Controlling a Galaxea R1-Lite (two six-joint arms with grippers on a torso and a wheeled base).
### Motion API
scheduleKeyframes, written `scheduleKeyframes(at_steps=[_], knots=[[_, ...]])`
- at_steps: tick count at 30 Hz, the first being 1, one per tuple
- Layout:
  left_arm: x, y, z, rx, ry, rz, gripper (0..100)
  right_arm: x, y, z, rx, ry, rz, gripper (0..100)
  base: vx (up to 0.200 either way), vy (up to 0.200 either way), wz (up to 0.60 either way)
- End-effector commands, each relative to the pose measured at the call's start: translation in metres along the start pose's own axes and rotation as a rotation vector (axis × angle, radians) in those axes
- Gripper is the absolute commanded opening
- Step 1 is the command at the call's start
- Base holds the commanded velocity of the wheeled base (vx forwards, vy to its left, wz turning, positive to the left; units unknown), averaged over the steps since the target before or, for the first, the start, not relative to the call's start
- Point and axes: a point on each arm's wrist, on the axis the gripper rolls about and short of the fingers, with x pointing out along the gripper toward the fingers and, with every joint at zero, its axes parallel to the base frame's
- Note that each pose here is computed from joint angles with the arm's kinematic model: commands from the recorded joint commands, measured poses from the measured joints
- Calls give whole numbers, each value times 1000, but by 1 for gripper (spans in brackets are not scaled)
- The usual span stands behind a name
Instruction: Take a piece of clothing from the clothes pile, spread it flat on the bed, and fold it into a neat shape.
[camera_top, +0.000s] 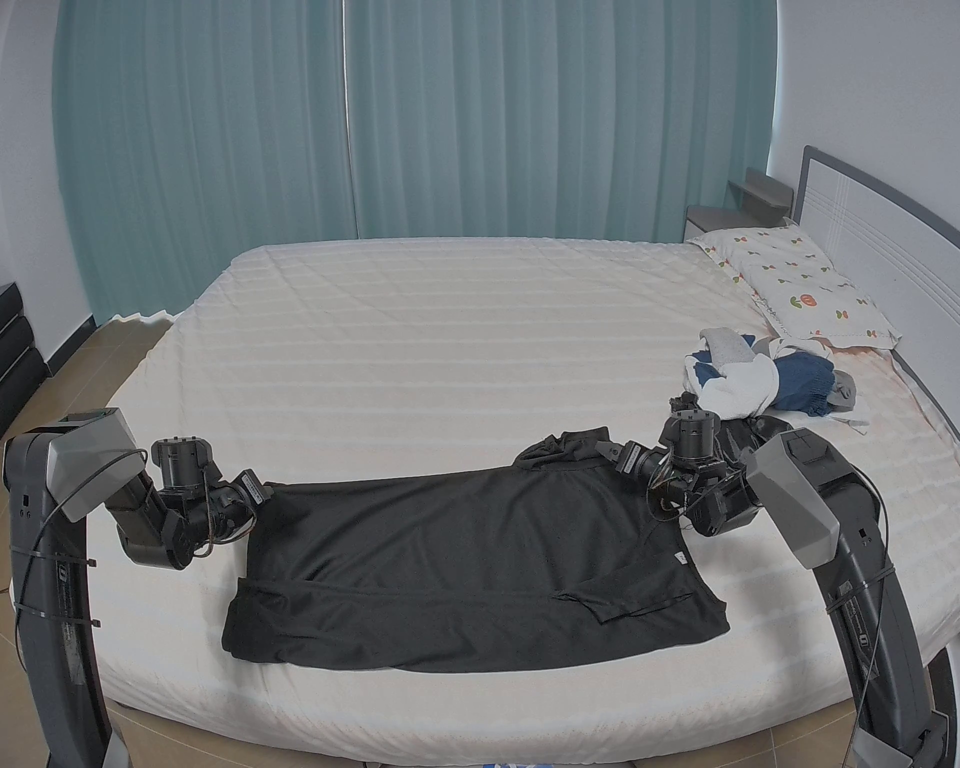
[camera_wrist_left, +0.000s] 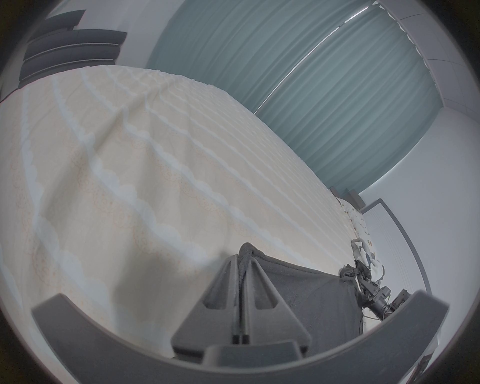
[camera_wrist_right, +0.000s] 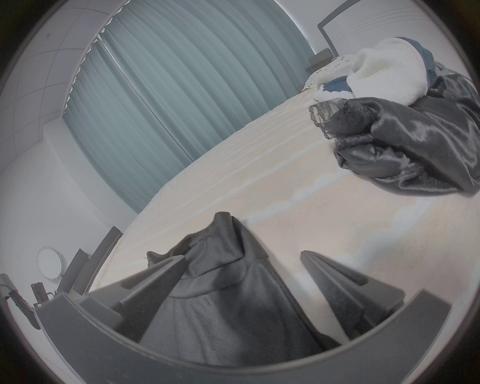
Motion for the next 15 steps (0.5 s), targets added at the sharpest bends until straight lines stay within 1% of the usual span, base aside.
scheduleKeyframes(at_steps=[1, 6, 10, 15], knots=[[0, 1, 0, -1, -2, 0, 0, -2, -3, -5, -1, 19, -12, 0, 0, 0, 0], [1, 1, 1, -1, -2, 0, 0, -8, -1, 8, 3, -15, -3, 0, 0, 0, 0], [1, 0, 1, 0, -5, -1, 0, -14, -1, 10, 8, -14, -5, 0, 0, 0, 0], [0, 0, 3, 2, -14, -4, 0, -19, -3, 5, 7, -8, -7, 0, 0, 0, 0]])
